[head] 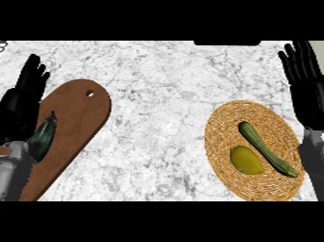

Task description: Pick the squash from the placemat and place it in the bowl

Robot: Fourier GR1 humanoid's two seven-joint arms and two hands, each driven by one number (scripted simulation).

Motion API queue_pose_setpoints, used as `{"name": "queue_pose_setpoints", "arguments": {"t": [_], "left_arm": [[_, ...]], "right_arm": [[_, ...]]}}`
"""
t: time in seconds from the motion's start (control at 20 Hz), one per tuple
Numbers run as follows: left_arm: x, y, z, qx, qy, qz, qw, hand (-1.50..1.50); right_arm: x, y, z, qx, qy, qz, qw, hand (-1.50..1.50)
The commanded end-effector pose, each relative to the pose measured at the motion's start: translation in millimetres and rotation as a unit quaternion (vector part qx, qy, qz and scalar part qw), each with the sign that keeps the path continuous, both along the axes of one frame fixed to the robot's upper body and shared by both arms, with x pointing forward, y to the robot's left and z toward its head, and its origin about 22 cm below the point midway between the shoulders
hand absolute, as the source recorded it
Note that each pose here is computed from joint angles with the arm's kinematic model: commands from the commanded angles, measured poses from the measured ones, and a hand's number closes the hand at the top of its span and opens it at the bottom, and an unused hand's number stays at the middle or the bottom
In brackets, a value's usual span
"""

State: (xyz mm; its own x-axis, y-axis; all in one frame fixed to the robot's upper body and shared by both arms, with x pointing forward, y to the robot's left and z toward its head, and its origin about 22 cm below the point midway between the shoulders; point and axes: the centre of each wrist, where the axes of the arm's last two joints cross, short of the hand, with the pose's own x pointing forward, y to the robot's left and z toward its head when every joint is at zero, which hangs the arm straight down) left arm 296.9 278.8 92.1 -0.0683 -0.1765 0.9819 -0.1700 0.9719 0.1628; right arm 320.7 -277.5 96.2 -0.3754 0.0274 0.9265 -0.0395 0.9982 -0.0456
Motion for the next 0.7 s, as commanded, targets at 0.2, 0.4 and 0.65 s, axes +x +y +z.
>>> {"name": "queue_pose_setpoints", "arguments": {"t": [0.2, 0.4, 0.65], "left_arm": [[-7.3, -31.3, -26.7, -0.016, 0.011, -0.057, 0.9982, 0.00], [-25.6, -40.6, -59.0, -0.034, 0.040, -0.075, 0.9958, 0.00], [-30.7, -63.9, -55.7, -0.037, 0.034, -0.086, 0.9950, 0.00]], "right_arm": [[-39.5, 14.1, -47.6, -0.194, 0.143, 0.306, 0.921, 1.50], [-76.4, -45.6, -75.5, -0.247, 0.036, 0.132, 0.959, -1.50], [-106.5, -74.1, -98.7, -0.072, -0.023, 0.170, 0.982, -1.50]]}}
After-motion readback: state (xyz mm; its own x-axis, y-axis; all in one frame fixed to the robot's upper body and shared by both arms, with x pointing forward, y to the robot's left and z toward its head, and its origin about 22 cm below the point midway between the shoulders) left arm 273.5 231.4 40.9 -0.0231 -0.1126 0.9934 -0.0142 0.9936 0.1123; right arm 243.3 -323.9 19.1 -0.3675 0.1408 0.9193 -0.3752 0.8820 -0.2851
